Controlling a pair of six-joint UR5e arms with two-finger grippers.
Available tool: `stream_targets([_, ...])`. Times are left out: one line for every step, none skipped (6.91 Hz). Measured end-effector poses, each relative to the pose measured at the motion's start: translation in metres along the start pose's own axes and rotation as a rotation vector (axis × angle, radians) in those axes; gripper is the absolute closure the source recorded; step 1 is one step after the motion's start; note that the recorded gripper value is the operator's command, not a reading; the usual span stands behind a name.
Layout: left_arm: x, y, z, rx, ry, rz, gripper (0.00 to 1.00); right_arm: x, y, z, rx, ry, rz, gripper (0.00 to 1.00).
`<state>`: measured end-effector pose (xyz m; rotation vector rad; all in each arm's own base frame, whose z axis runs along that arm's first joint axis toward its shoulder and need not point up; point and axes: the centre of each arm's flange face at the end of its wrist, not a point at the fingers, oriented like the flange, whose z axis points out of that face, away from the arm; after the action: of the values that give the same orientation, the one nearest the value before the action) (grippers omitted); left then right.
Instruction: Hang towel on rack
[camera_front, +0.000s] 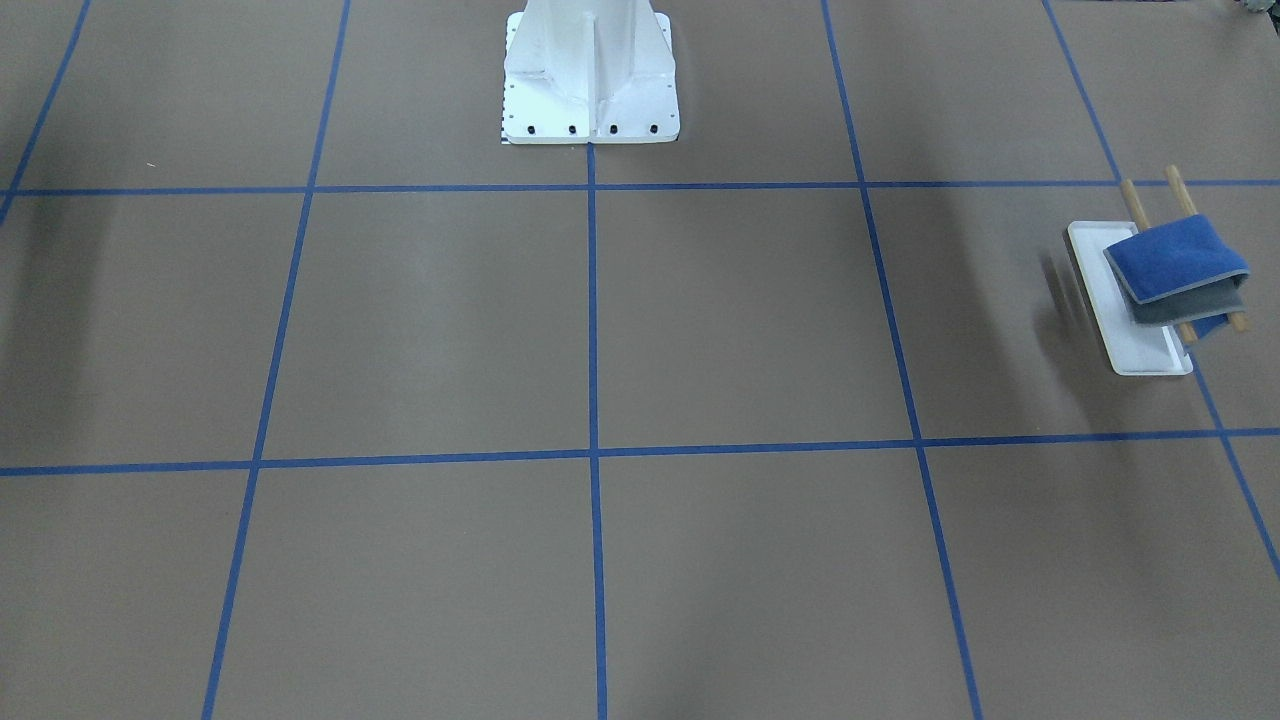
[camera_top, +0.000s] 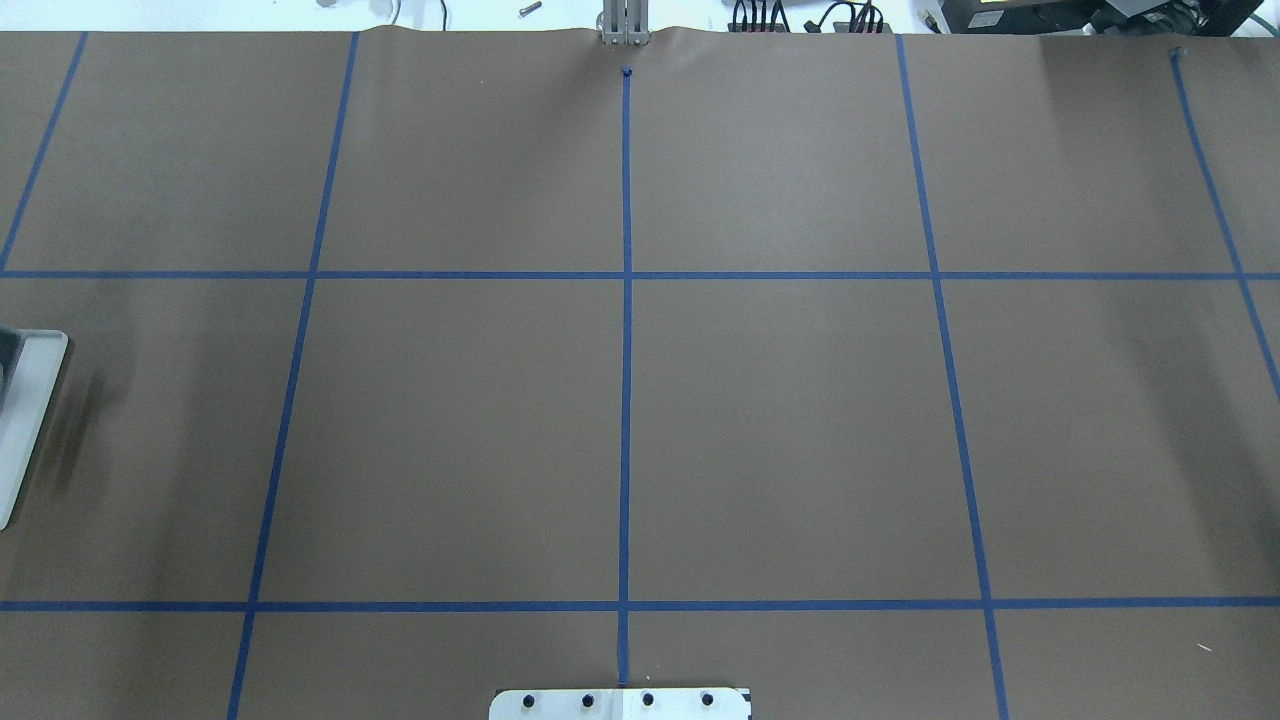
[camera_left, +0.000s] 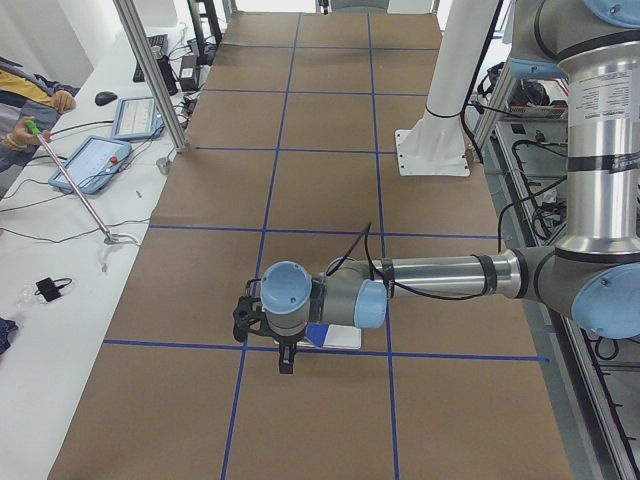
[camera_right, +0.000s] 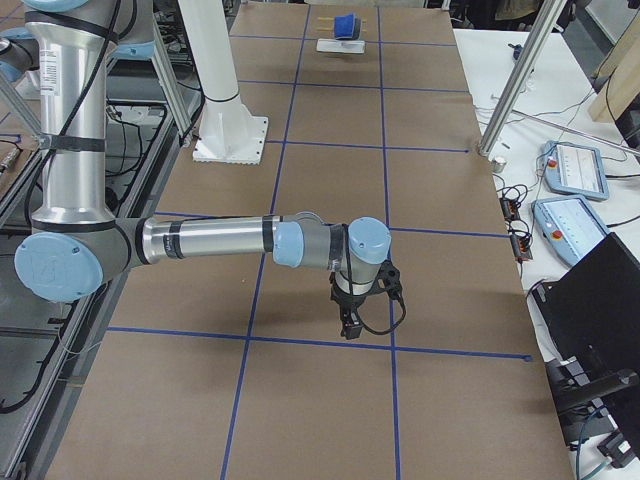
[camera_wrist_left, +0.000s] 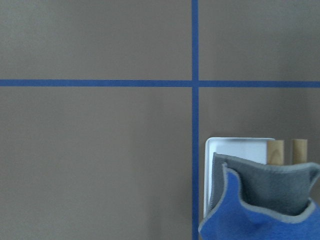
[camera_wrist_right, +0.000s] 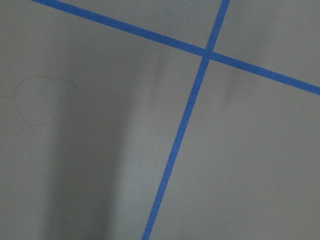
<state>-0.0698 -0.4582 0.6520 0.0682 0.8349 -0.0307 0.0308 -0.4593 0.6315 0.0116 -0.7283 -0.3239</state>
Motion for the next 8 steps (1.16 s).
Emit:
stream_targets([0.014, -0.010, -0.004, -0.003, -0.047, 0.014, 0.02, -0.001, 0.000, 0.000, 0.002, -0.004, -0.001, 0.00])
stream_targets([0.023, -0.017, -0.003, -0.007, -0.075, 0.029, 0.02, -0.001, 0.001, 0.000, 0.002, -0.012, 0.001, 0.00])
stream_targets([0.025, -0.019, 0.001, -0.013, -0.086, 0.033, 0.02, 0.000, 0.001, 0.002, 0.001, -0.017, 0.002, 0.00])
stream_targets([0.022, -0.018, 0.005, -0.020, -0.088, 0.031, 0.02, -0.001, 0.002, 0.002, 0.002, -0.021, 0.001, 0.00])
stream_targets([0.020, -0.017, 0.007, -0.024, -0.090, 0.029, 0.02, -0.001, 0.002, 0.003, 0.004, -0.033, 0.002, 0.00])
stream_targets([0.020, -0.016, 0.006, -0.021, -0.091, 0.030, 0.02, -0.003, 0.001, 0.003, 0.008, -0.050, 0.004, 0.00])
stream_targets([0.024, -0.016, 0.002, -0.012, -0.092, 0.037, 0.02, -0.004, 0.001, 0.002, 0.013, -0.064, 0.007, 0.00])
stream_targets([0.029, -0.014, -0.004, -0.001, -0.094, 0.046, 0.02, -0.004, 0.001, 0.002, 0.017, -0.072, 0.009, 0.00])
